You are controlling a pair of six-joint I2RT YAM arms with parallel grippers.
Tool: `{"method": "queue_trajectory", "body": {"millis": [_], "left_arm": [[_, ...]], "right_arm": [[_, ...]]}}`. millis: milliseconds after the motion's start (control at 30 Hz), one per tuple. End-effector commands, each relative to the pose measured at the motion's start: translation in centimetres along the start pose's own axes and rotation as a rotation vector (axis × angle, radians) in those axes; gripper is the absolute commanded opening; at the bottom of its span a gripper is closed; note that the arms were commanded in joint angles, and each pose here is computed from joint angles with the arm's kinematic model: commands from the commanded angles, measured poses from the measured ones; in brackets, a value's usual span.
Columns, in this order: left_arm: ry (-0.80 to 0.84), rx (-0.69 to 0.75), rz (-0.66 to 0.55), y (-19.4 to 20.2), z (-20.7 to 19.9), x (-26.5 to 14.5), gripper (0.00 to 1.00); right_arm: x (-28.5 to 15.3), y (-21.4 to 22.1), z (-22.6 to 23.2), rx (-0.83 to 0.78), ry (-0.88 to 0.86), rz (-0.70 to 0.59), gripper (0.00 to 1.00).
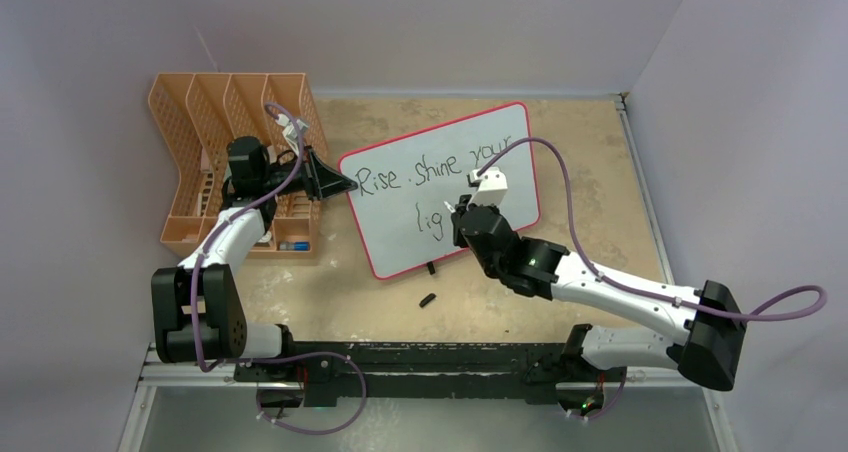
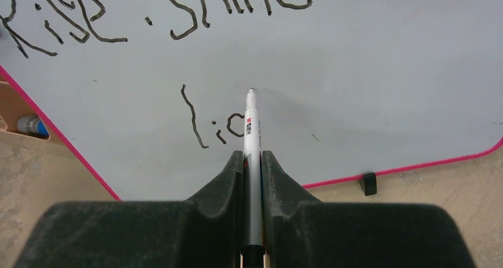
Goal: Write a sentence on the whiteboard
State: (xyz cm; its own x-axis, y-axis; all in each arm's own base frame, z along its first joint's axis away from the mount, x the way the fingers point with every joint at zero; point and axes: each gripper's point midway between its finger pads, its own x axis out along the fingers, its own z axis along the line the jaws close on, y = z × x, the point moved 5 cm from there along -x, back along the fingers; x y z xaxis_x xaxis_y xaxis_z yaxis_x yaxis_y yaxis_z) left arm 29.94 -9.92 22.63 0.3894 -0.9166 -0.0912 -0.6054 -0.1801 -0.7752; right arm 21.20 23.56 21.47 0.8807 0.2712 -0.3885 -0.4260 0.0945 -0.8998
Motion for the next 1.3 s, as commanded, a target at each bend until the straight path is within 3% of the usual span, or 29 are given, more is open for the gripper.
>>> {"method": "queue_trajectory", "body": {"millis": [0,1267], "left_arm": [[-0.028,0.047,-0.031,-1.19,0.0,-0.21,0.0],[-0.027,0.046,-0.03,-1.19,0.05,-0.19,0.0]], "right_arm": [[0.04,-3.03,0.89,0.037,-0.008,-0.089,0.0],[0.99,-2.9,1.06,0.031,-0.003,-0.091,0.0]]}}
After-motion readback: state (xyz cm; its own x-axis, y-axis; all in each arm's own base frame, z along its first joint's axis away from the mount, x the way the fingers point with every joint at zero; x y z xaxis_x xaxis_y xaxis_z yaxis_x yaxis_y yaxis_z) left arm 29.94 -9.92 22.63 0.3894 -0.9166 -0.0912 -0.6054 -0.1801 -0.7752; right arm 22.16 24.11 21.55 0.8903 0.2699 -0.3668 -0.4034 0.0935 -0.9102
